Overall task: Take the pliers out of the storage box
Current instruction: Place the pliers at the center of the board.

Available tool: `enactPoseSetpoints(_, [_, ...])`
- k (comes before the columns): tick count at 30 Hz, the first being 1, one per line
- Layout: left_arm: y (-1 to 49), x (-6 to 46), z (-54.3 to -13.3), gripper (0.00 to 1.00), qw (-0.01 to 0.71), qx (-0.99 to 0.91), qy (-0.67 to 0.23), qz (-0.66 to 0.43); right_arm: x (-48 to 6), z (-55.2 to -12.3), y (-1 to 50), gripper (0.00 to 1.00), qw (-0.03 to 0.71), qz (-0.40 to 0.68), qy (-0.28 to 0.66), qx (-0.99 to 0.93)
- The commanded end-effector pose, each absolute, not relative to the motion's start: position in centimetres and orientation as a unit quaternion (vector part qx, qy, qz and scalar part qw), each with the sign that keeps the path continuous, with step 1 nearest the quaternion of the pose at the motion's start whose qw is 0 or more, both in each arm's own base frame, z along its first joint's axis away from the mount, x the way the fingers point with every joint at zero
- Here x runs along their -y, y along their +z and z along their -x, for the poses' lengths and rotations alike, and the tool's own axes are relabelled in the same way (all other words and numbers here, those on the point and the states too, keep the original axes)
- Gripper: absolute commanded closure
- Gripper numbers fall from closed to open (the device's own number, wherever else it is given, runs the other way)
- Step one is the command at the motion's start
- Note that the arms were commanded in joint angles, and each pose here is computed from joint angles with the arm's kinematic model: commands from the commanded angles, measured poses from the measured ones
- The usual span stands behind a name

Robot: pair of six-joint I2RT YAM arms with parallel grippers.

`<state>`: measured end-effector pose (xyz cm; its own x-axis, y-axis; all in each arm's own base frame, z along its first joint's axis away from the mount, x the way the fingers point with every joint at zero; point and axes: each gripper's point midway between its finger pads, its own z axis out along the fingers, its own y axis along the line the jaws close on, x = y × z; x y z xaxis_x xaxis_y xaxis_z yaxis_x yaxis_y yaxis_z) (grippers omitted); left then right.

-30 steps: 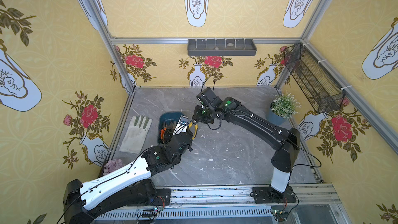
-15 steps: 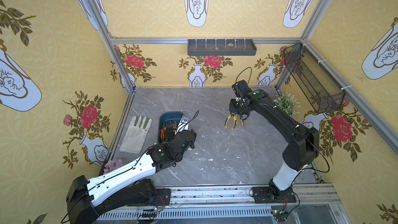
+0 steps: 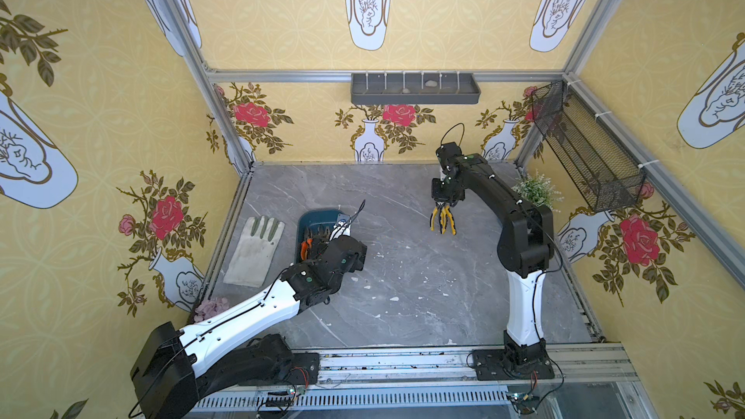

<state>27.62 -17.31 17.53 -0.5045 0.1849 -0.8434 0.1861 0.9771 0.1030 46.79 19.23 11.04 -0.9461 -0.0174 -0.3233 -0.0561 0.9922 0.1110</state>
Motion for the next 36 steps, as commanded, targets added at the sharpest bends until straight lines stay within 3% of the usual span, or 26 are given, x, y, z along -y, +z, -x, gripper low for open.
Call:
enactPoseSetpoints(1, [17.2, 18.0, -27.7, 0.01, 0.483, -0.869, -0.025, -0.104, -20.4, -47.3, 9.8, 1.0, 0.149, 0.025, 0.076, -0.986])
enactPoseSetpoints(9, [16.0, 17.6, -27.4, 0.01, 0.473, -0.874, -0.018, -0.11, -22.1, -47.9, 5.9, 1.0, 0.124, 0.025, 0.077, -0.989])
enactPoseSetpoints(18, [15.2, 17.0, -27.1, 0.01, 0.469, -0.877, -0.017, -0.107, -22.3, -49.4, 5.3, 1.0, 0.129, 0.026, 0.066, -0.989])
enactPoseSetpoints(31, [14.9, 16.5, -26.9, 0.01, 0.466, -0.878, -0.016, -0.104, -22.1, -49.6, 2.9, 0.87, 0.111, 0.023, 0.059, -0.992])
enactPoseSetpoints(36, [14.9, 16.6, -26.9, 0.01, 0.466, -0.879, -0.016, -0.105, -21.8, -49.4, 2.3, 0.78, 0.105, 0.019, 0.05, -0.993])
